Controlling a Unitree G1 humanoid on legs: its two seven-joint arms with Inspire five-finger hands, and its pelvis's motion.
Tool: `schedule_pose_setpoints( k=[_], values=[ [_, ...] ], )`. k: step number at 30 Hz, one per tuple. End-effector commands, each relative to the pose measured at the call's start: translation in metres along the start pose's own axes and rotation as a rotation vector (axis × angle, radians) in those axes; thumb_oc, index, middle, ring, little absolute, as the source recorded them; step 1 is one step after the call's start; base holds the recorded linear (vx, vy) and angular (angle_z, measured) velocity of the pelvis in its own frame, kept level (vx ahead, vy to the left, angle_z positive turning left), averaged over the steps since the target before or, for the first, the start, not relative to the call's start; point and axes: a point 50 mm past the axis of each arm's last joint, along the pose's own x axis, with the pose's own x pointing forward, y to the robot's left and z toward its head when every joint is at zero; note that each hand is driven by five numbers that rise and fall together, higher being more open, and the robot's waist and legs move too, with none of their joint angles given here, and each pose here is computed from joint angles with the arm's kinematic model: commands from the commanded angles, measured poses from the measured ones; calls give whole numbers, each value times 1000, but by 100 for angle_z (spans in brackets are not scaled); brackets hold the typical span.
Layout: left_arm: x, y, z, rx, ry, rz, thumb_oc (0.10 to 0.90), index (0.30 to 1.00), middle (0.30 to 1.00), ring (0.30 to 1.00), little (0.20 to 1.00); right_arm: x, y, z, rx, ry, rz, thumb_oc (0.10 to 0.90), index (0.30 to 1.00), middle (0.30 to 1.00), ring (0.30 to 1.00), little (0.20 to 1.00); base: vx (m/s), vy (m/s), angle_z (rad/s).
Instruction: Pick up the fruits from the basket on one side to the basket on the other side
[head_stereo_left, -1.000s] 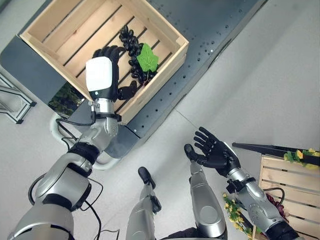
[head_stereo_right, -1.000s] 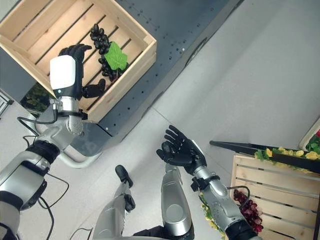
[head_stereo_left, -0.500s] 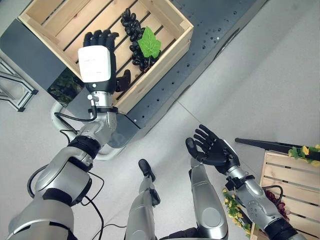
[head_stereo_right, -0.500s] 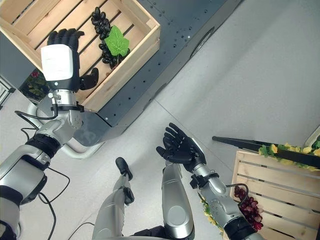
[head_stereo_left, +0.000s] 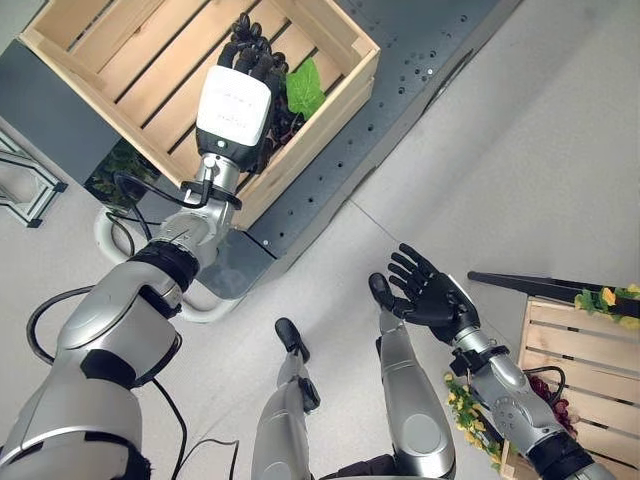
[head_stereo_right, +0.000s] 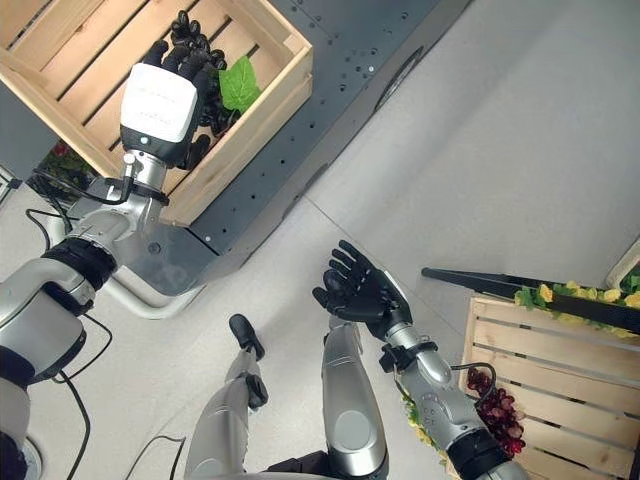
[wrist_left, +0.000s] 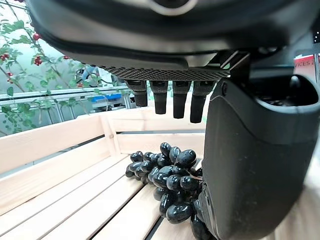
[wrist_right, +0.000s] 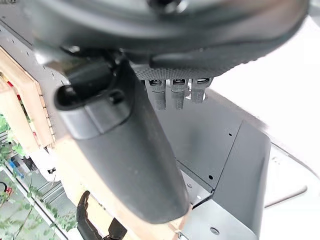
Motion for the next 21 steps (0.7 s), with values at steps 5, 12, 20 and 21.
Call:
schedule_pose_setpoints(
  k=[5, 12, 20, 21],
  values=[
    [43, 57, -30, 155, 9, 248, 800, 900, 900, 900, 900, 5, 12, 29, 43, -194, 37, 800, 900, 900, 900, 900, 5, -21, 0],
    [46, 44, -22, 197, -3, 22, 800, 900, 900, 900, 900, 11, 13, 36, 60, -217, 29, 800, 900, 900, 900, 900, 0, 0, 0],
    [50, 38, -19, 238, 22, -121, 800, 900, 900, 900, 900, 16, 17, 37, 83, -231, 19, 800, 900, 900, 900, 900, 0, 0, 0],
    [50, 36, -18, 246, 30, -134, 800, 900, 900, 900, 900, 17, 17, 37, 87, -233, 16, 800, 900, 900, 900, 900, 0, 0, 0]
  ],
)
